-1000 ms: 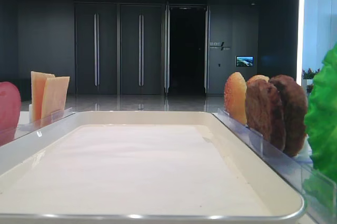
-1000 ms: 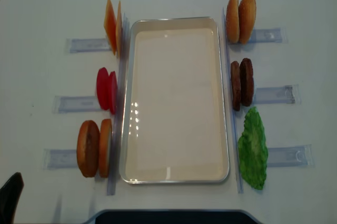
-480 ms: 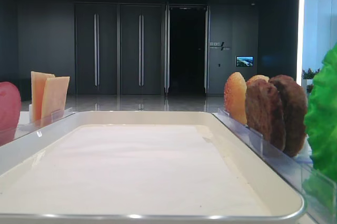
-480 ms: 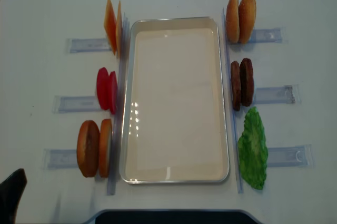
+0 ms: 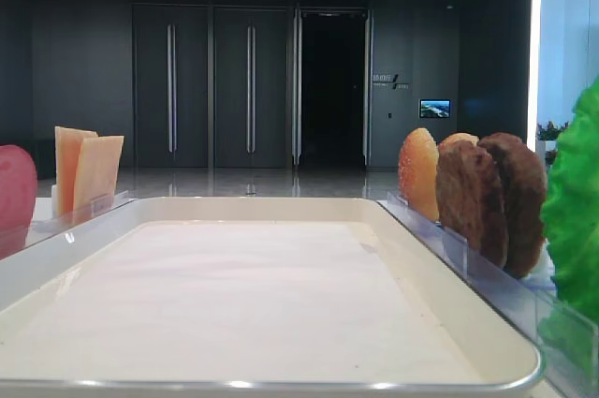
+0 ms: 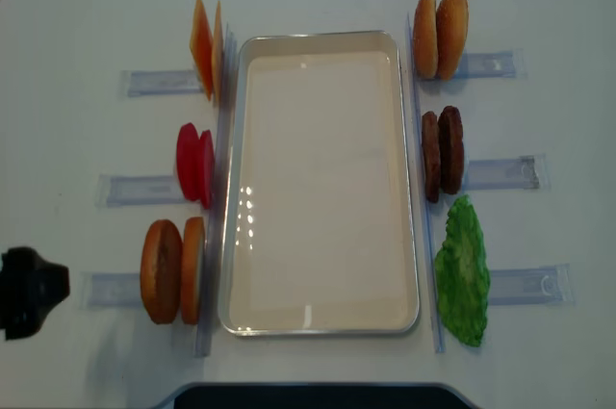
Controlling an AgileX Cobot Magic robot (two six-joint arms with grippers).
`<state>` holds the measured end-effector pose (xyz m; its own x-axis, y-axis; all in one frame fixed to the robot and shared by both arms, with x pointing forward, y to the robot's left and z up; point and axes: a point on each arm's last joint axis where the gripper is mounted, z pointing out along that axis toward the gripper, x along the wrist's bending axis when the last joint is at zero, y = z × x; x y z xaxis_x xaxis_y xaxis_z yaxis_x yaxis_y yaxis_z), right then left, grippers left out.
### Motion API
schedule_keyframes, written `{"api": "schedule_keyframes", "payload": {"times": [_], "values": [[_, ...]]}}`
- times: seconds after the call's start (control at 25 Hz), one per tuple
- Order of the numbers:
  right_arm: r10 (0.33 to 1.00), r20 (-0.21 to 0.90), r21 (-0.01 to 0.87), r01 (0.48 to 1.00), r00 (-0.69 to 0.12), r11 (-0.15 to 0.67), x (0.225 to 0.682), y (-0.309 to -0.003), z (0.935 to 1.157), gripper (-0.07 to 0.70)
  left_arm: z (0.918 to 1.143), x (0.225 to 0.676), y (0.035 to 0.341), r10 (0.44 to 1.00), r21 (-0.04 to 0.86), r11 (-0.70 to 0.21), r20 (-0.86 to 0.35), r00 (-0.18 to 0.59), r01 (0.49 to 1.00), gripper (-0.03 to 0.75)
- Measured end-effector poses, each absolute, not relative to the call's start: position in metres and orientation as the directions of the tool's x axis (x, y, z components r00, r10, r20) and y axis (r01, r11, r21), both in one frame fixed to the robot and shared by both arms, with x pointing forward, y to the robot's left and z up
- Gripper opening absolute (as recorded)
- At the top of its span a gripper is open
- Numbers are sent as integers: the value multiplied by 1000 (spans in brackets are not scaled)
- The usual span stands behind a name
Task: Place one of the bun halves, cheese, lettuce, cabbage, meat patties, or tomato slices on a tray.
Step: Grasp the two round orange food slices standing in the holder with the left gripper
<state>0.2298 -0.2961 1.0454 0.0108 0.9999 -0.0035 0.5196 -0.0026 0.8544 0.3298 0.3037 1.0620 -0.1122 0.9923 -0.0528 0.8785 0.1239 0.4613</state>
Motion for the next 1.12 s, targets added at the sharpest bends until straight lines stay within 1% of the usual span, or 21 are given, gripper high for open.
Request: {"api": "schedule_keyframes", "payload": {"times": [0.04,0.2,0.44,0.6,0.88,1.12], "values": [[1000,-4,854,520,11,-3,230,-296,1045,480,1063,340,304,992,429,124,-50,-114,895,692],[1000,-4,854,520,11,-3,230,-296,1045,480,1068,371,305,992,341,126,-43,-118,932,692],[1000,-4,854,520,11,-3,230,-296,1045,480,1067,409,307,992,258,127,-35,-122,958,692],[1000,-4,854,520,11,-3,230,-296,1045,480,1062,421,307,993,220,122,-27,-119,968,692],[1000,-4,854,520,11,-3,230,-296,1045,480,1059,420,308,993,183,119,-15,-118,976,692],[1000,-4,854,520,11,-3,230,-296,1045,480,1059,420,308,993,179,119,-15,-118,977,692]]}}
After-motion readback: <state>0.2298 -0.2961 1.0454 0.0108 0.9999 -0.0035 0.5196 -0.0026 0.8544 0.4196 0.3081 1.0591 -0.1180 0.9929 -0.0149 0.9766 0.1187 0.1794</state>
